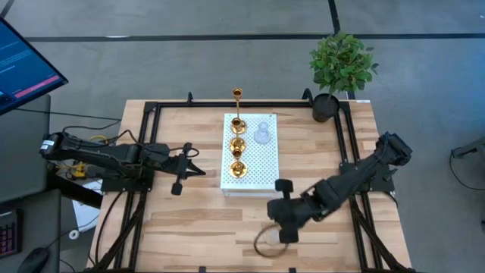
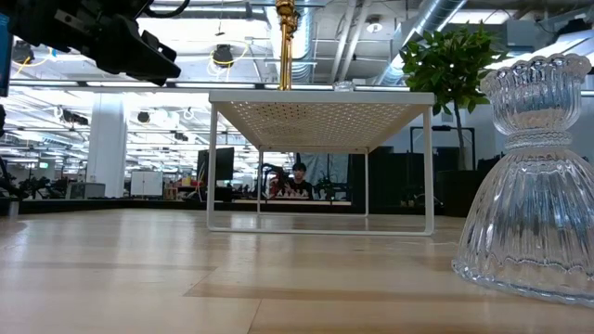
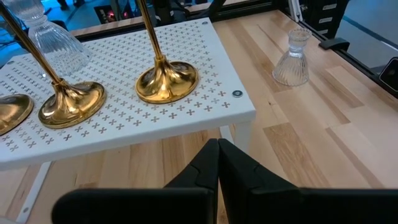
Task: Pick & Place candle stick holders
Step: Put the transparent candle holder on the shelf aligned with the other transparent candle holder
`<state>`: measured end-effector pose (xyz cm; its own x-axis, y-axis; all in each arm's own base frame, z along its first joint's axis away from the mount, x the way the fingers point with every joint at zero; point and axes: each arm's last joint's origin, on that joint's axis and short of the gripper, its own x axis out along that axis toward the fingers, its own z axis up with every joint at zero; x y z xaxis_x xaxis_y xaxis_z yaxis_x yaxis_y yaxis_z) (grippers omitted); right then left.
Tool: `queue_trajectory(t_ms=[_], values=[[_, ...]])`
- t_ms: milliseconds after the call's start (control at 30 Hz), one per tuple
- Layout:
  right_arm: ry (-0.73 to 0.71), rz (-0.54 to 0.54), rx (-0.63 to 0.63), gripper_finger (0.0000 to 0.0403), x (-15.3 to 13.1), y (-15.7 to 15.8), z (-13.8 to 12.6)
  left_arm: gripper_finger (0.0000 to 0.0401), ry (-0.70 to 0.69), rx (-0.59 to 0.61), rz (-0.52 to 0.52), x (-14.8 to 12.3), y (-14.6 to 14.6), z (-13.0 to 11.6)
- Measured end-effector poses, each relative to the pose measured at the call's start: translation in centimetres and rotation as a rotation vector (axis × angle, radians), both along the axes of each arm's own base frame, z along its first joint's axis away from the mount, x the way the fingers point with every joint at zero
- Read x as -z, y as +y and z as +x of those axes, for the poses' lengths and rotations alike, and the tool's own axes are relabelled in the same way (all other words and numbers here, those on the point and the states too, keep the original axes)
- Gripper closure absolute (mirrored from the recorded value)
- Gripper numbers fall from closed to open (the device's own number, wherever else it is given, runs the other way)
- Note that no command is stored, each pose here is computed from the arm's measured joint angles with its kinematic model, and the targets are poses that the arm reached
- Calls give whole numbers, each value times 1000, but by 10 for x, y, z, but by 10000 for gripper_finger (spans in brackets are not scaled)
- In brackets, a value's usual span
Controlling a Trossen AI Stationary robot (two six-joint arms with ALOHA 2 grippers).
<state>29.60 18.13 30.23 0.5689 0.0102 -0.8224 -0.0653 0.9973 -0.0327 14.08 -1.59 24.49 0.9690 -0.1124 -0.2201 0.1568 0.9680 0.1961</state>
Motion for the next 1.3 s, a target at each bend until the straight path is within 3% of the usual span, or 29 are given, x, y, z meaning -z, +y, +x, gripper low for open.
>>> queue_trajectory(t_ms=[300,467,933,1300], values=[[-150,55,253,403,-2,40,-31,393,-3,0,-2,0,0,0],[-147,95,340,403,14,60,-36,393,-2,-2,-10,0,0,0],[-55,166,475,403,73,111,-53,393,-5,-2,-10,-1,0,0],[-56,232,555,403,110,111,-60,393,-5,-1,-10,-1,0,0]])
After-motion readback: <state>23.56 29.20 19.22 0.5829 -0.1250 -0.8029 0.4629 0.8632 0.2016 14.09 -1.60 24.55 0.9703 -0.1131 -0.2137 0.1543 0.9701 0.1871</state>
